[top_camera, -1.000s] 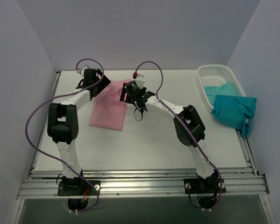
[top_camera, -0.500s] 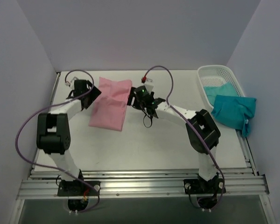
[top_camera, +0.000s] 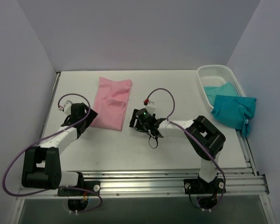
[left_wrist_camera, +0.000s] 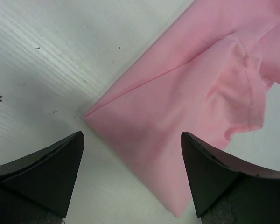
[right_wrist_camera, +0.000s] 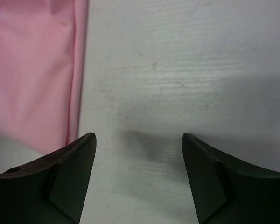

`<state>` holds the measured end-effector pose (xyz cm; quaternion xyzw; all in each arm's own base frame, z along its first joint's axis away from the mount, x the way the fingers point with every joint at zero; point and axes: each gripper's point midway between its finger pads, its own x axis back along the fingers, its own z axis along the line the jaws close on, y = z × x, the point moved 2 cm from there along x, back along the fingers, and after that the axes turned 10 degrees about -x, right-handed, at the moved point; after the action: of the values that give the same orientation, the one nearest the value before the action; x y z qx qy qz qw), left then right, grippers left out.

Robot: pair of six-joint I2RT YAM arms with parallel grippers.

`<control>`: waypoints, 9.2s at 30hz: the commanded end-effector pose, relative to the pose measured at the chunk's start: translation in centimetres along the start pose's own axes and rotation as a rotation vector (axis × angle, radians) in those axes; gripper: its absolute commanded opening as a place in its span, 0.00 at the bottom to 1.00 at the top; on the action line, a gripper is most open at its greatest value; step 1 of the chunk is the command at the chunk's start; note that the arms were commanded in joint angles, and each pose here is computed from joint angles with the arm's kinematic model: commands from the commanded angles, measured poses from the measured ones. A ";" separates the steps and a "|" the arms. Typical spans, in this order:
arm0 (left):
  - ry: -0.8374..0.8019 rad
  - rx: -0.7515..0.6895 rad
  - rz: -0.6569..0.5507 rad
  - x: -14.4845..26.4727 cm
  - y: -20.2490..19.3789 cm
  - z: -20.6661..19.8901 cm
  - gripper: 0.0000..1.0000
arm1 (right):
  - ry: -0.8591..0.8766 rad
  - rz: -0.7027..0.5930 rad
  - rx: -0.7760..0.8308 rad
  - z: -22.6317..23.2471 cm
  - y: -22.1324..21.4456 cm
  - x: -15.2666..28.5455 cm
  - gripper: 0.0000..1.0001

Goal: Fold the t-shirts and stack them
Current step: Grab one side of the 2/3 rectangular tshirt with both arms, then fold the long partially folded tshirt into a neat square, then put the neatly folded tshirt into the corner of the board with the left arm

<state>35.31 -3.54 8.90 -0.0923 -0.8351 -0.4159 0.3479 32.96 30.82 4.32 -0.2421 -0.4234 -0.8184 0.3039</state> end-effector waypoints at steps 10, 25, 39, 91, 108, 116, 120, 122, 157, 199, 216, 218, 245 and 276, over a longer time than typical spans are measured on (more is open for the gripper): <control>0.035 0.044 -0.074 1.9 -1.2 2.8 0.93 | 0.205 0.032 -0.022 7.8 -5.1 1.3 0.68; 0.000 0.093 -0.037 -2.1 -3.1 2.6 0.90 | 0.177 0.049 -0.016 7.6 -6.0 -2.6 0.64; -0.036 0.097 -0.019 -3.3 -3.5 2.1 0.52 | 0.164 0.077 -0.024 6.2 -6.1 -4.3 0.10; -0.259 -0.061 0.014 12.2 -4.4 -2.3 0.03 | 0.026 -0.067 0.104 3.6 -1.5 10.3 0.00; -0.302 -0.103 -0.085 9.9 1.8 -11.0 0.06 | 0.006 -0.156 0.111 8.5 5.3 6.9 0.00; -0.294 -0.112 -0.061 6.4 2.9 -13.2 0.07 | -0.004 -0.144 0.091 8.7 7.5 4.1 0.00; -0.299 -0.102 -0.050 5.0 3.8 -14.0 0.07 | -0.002 -0.134 0.088 9.3 8.2 2.7 0.00; -0.311 -0.090 -0.053 4.4 4.3 -14.4 0.07 | 0.002 -0.126 0.086 9.4 8.4 2.2 0.00; -0.701 -0.101 -0.350 -2.6 23.9 -25.3 0.94 | 0.312 -0.566 -0.106 9.4 29.1 2.5 1.00; -0.157 0.433 -0.115 -10.1 -9.8 -21.0 0.90 | -0.250 -0.639 -0.029 -4.8 12.9 18.3 1.00; -0.107 0.466 -0.199 -17.0 3.3 -13.8 0.02 | -0.223 -0.632 -0.034 -4.6 12.7 18.5 1.00; -0.091 0.468 -0.225 -17.2 5.6 -12.1 0.02 | -0.226 -0.629 -0.032 -4.7 12.6 18.3 1.00; -0.132 0.123 -0.289 -13.9 22.1 -2.9 0.94 | -0.193 -0.599 -0.037 -4.5 11.7 17.6 1.00; 0.262 -0.214 -0.406 10.2 15.4 2.9 0.94 | -0.108 -0.447 0.112 0.0 9.6 19.4 1.00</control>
<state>33.07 6.22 20.69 0.0491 -0.7396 -0.5602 0.3696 26.40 21.73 21.28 -0.1686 -0.5125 -0.8335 0.1186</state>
